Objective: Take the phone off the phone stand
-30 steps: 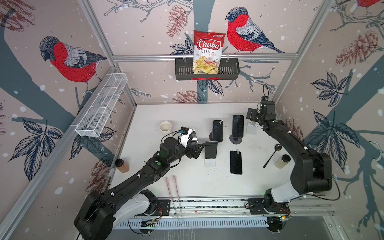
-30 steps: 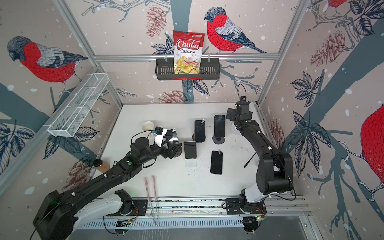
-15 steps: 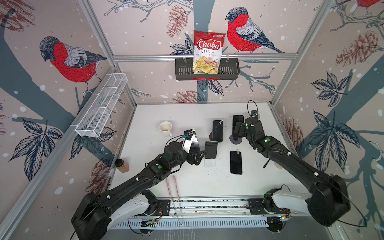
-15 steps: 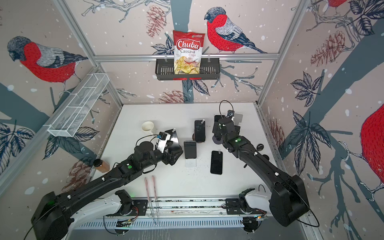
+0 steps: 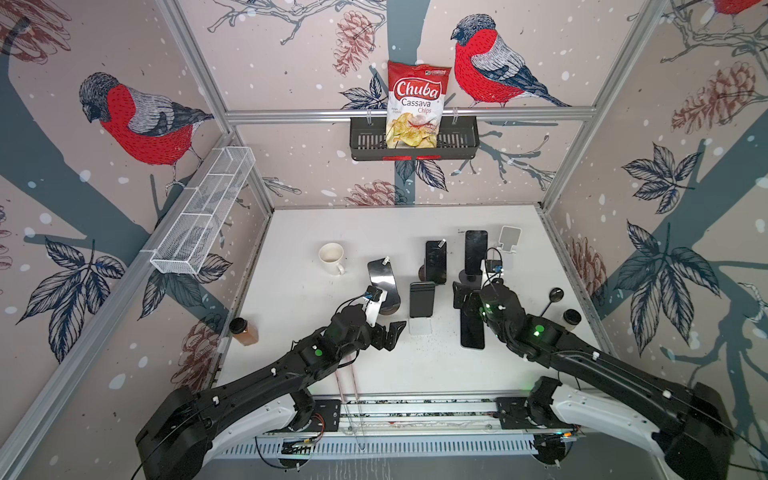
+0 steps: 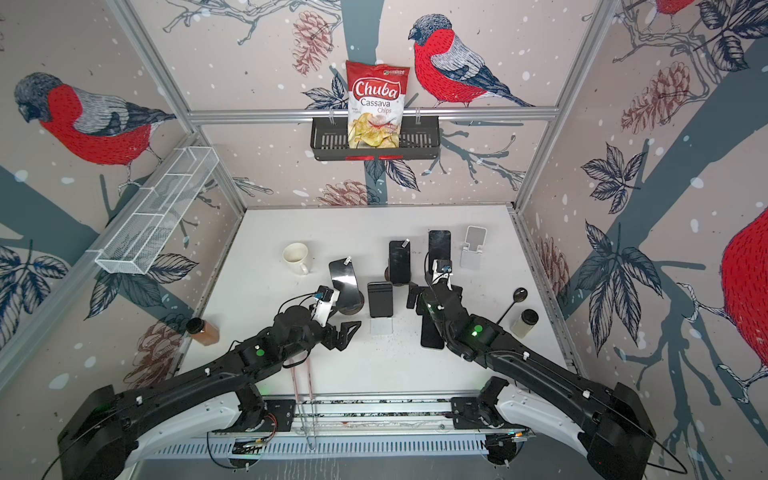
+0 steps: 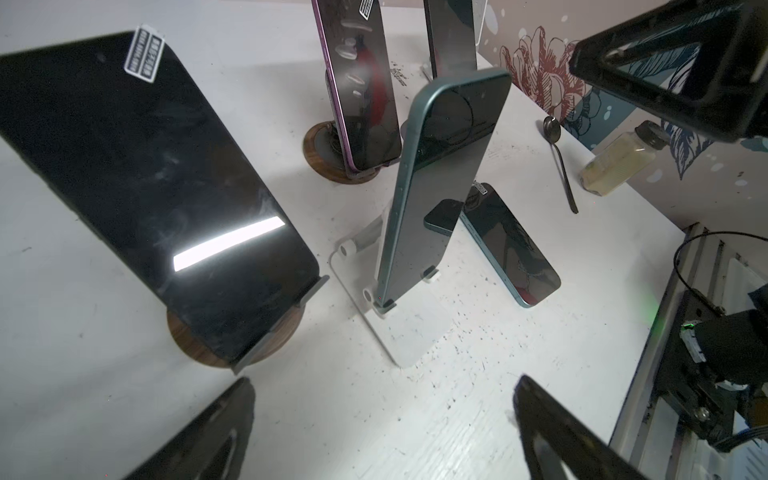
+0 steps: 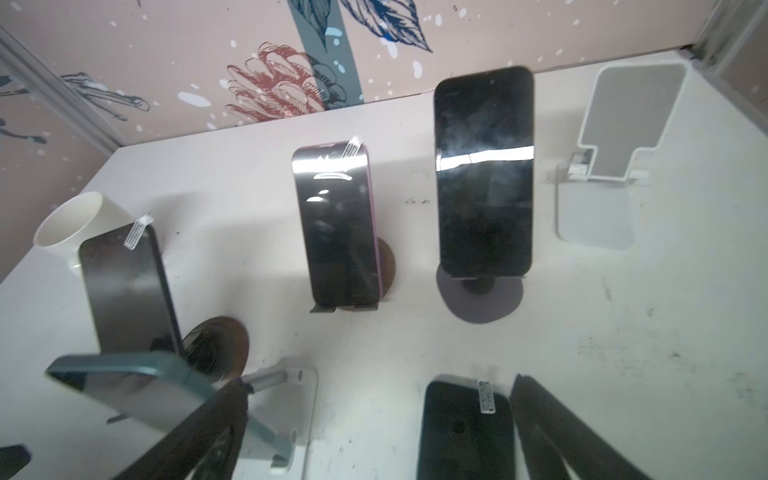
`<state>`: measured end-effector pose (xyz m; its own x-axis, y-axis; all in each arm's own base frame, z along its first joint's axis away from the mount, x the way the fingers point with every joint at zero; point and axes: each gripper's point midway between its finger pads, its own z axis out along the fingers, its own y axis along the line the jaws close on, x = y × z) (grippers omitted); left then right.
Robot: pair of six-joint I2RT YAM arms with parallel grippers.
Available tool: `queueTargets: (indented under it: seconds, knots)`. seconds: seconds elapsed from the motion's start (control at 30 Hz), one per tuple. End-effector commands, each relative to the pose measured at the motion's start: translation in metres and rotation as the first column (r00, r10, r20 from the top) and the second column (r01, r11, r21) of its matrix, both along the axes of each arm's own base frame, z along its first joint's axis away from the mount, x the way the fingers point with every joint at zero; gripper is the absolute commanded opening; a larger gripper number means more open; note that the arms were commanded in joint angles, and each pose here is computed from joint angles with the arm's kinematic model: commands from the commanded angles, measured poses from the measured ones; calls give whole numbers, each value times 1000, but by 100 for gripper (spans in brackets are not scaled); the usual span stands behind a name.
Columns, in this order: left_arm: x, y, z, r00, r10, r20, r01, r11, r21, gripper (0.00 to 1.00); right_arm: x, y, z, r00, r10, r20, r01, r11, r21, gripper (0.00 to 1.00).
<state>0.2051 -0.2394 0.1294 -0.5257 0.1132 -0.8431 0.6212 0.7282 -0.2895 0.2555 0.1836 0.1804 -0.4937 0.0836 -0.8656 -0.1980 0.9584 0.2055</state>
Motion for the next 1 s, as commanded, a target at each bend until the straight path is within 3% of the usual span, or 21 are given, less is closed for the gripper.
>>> queueTargets:
  seconds: [0.0,0.13,0.43,0.97]
  knots:
    - [1,-6,10,996,-16,93,19,999,-35,96,-7,10,6,998,10,56,-11,1000,29,99]
    - [-6,-10,5,988,-42,150,47,998,-35,96,-22,27,2,994,76,82,-75,997,-8,98]
    - [-10,-15,4,957,-74,281,88,995,-37,96,-28,43,-8,993,61,99,-58,998,-25,96]
    - [-14,-28,-11,943,-146,299,154,988,-3,96,-33,107,-24,974,211,85,-209,977,-32,99]
